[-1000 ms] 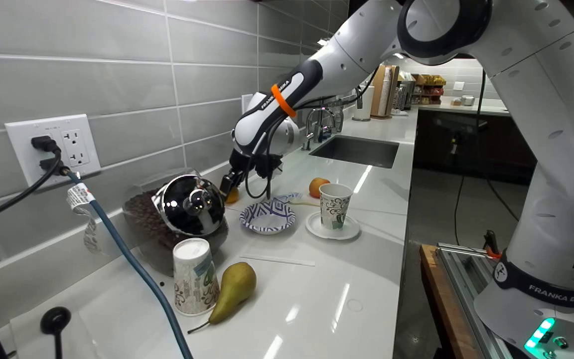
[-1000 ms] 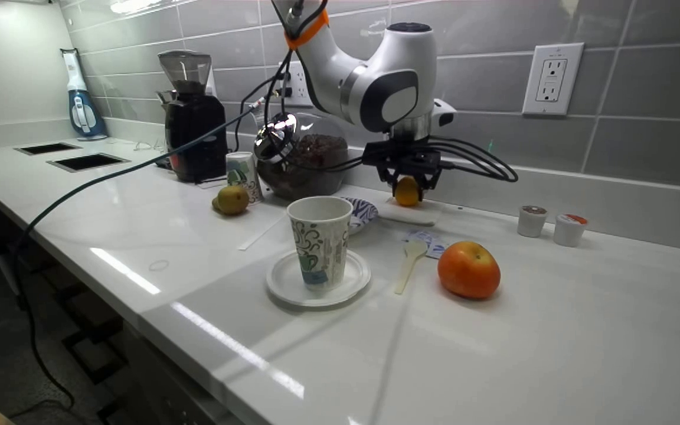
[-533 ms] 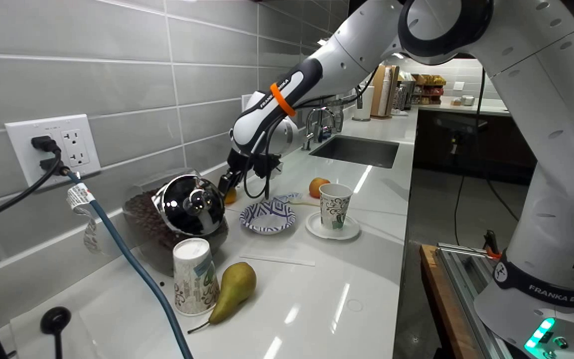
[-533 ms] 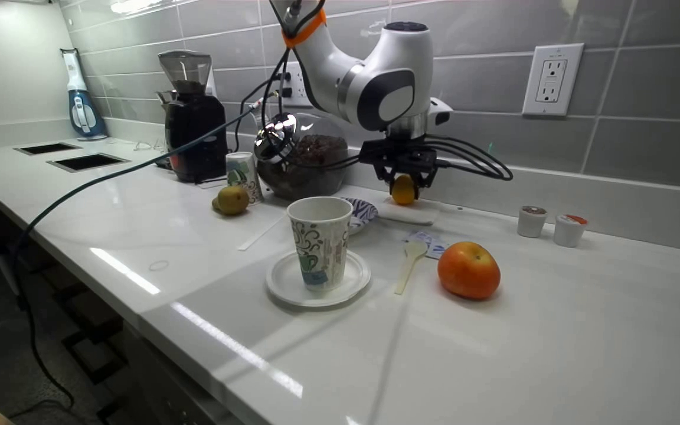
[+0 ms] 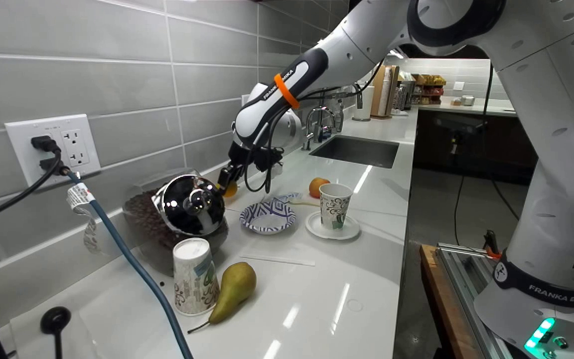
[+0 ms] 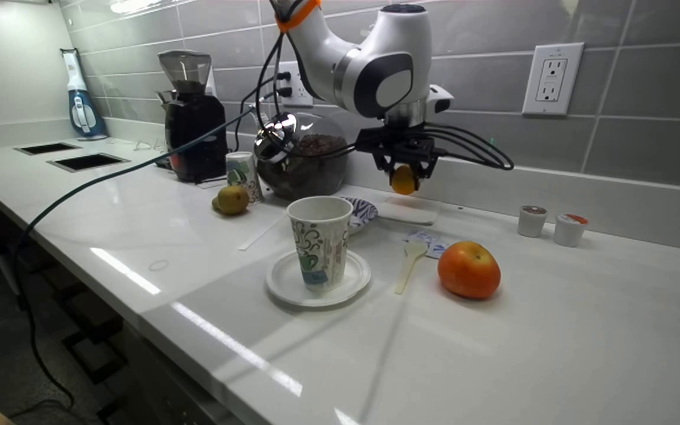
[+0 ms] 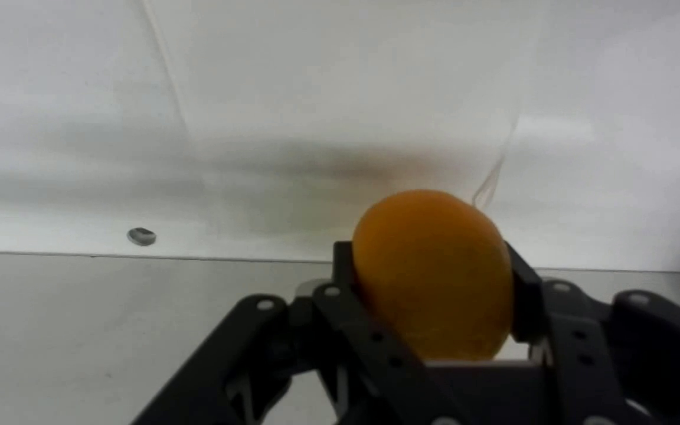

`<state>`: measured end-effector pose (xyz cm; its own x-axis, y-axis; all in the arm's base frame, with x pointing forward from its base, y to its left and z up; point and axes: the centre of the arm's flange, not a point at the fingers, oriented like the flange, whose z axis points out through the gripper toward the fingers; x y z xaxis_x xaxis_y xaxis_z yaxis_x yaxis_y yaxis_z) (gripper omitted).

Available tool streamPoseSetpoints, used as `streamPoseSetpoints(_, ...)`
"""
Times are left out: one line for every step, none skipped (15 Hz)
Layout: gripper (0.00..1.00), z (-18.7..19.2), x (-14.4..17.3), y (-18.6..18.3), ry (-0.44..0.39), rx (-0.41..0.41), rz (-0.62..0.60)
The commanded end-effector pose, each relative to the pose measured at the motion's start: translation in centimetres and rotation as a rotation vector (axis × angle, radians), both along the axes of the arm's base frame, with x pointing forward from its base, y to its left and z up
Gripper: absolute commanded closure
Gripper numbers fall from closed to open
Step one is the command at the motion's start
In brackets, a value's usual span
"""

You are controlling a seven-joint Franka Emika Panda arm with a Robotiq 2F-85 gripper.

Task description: Move the orange to the right

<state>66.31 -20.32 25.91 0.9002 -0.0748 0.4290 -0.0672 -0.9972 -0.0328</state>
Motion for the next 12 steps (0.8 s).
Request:
streamPoseSetpoints(0.44, 2.6, -3.7, -0.1, -0.011, -0.002, -0.068)
streamPoseSetpoints(0.45, 3.1, -4.5, -0.5, -0.017, -0.011, -0.089)
streamPoseSetpoints(0.46, 3.7, -5.3, -1.2, -0.027, -0.012, -0.118)
streamPoseSetpoints(0.47, 4.3, -6.1, -2.0, -0.037, -0.016, -0.147)
streamPoseSetpoints(0.54, 4.9, -7.0, -2.7, -0.047, -0.016, -0.179)
streamPoseSetpoints(0.67, 5.4, -7.8, -3.7, -0.059, -0.017, -0.215)
streamPoseSetpoints(0.69, 5.9, -8.8, -4.5, -0.065, -0.014, -0.25)
streamPoseSetpoints(0.69, 6.3, -9.6, -5.2, -0.07, -0.012, -0.281)
streamPoseSetpoints(0.69, 6.6, -10.4, -5.8, -0.073, -0.01, -0.312)
streamPoseSetpoints(0.69, 6.8, -11.2, -6.7, -0.079, -0.007, -0.342)
streamPoseSetpoints(0.69, 7.1, -12.0, -7.4, -0.082, -0.006, -0.372)
streamPoseSetpoints(0.69, 7.4, -12.7, -8.3, -0.088, -0.002, -0.406)
